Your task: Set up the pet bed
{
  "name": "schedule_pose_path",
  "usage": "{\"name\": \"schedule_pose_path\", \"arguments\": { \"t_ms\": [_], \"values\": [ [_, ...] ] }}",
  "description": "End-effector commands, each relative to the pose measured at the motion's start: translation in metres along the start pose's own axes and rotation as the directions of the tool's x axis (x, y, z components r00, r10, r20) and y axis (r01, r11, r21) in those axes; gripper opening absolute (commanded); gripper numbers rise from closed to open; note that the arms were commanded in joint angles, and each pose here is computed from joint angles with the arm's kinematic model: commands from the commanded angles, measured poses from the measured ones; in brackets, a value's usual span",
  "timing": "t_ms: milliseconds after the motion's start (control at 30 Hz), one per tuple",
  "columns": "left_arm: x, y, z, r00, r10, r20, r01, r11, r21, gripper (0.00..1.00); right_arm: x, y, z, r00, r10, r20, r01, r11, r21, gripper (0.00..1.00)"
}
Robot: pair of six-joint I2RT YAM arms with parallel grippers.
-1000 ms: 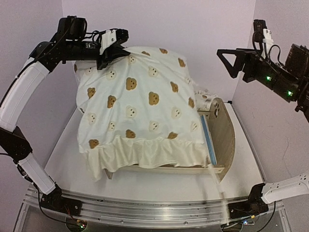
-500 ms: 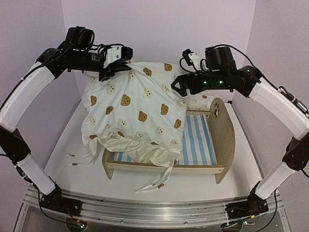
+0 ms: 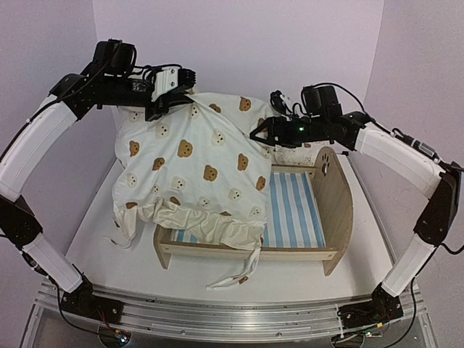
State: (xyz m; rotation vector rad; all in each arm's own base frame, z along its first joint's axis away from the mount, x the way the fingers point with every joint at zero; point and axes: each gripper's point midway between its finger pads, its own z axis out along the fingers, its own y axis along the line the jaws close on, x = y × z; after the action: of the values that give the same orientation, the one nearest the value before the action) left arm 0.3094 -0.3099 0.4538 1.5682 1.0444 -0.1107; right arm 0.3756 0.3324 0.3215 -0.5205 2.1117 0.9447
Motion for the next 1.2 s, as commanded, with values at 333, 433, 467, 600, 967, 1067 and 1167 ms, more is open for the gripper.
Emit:
{"name": "schedule_pose_path", "arguments": {
  "t_ms": [333, 433, 467, 600, 967, 1067, 1167],
  "values": [
    [-0.063, 0.061, -0.056, 0.99, -0.038, 0.139, 0.07, 0.969, -0.236, 0.0, -0.068, 0.072, -0.105, 0.961, -0.111, 0.255, 0.139, 0.986, -0.095, 0.0],
    [-0.08, 0.046, -0.052, 0.984, -0.054, 0.167, 0.083, 0.981, -0.176, 0.0, -0.081, 0.09, -0.137, 0.946, -0.147, 0.288, 0.181, 0.979, -0.093, 0.0],
    [-0.086, 0.04, -0.05, 0.982, -0.065, 0.177, 0.093, 0.984, -0.151, 0.0, -0.084, 0.094, -0.145, 0.943, -0.153, 0.296, 0.188, 0.978, -0.092, 0.0],
    [-0.111, 0.026, -0.045, 0.954, -0.17, 0.245, 0.187, 0.981, -0.047, 0.0, -0.084, 0.103, -0.173, 0.935, -0.159, 0.318, 0.194, 0.978, -0.08, 0.0],
    [-0.104, 0.023, -0.025, 0.928, -0.291, 0.234, 0.3, 0.954, -0.002, 0.0, -0.057, 0.068, -0.167, 0.984, -0.042, 0.174, 0.032, 0.998, 0.06, 0.0],
    [-0.088, 0.019, -0.011, 0.938, -0.289, 0.19, 0.299, 0.954, -0.024, 0.0, -0.043, 0.05, -0.157, 0.992, -0.009, 0.124, -0.007, 0.992, 0.127, 0.0],
    [-0.059, 0.006, 0.016, 0.957, -0.259, 0.13, 0.266, 0.963, -0.04, 0.0, -0.03, 0.023, -0.13, 0.998, 0.004, 0.056, -0.016, 0.978, 0.208, 0.0]
  ]
}}
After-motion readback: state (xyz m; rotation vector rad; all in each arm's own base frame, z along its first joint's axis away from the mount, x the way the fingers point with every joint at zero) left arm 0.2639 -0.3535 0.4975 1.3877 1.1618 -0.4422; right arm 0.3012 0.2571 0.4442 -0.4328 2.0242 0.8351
